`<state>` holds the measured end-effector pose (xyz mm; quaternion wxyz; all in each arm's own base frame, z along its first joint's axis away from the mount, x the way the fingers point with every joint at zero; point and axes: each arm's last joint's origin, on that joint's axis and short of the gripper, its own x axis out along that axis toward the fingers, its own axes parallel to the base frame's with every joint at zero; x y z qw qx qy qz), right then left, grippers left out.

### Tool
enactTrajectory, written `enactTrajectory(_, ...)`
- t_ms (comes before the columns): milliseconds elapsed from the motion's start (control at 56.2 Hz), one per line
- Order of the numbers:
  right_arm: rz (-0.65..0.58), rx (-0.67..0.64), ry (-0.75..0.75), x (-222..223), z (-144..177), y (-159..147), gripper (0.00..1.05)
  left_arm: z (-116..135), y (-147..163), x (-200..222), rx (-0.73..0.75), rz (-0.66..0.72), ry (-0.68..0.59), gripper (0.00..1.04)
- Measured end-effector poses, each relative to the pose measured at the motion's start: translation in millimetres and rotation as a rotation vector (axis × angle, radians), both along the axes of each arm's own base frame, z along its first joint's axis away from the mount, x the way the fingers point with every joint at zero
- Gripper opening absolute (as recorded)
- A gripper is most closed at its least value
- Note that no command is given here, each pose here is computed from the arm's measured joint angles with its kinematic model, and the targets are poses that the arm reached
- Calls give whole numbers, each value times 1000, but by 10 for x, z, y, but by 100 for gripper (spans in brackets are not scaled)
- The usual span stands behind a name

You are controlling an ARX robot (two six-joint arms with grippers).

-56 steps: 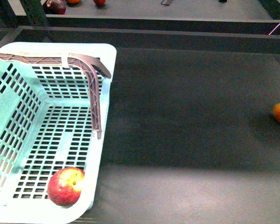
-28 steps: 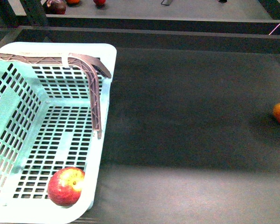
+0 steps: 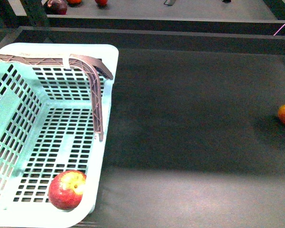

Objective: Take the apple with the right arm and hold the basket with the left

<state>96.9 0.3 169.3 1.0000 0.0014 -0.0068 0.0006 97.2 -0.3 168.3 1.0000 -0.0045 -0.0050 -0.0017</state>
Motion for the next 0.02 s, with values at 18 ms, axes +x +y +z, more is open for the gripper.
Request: enactTrajectory(18,0,0,0,0,0,0,96,0,0,0,0,0,0,98)
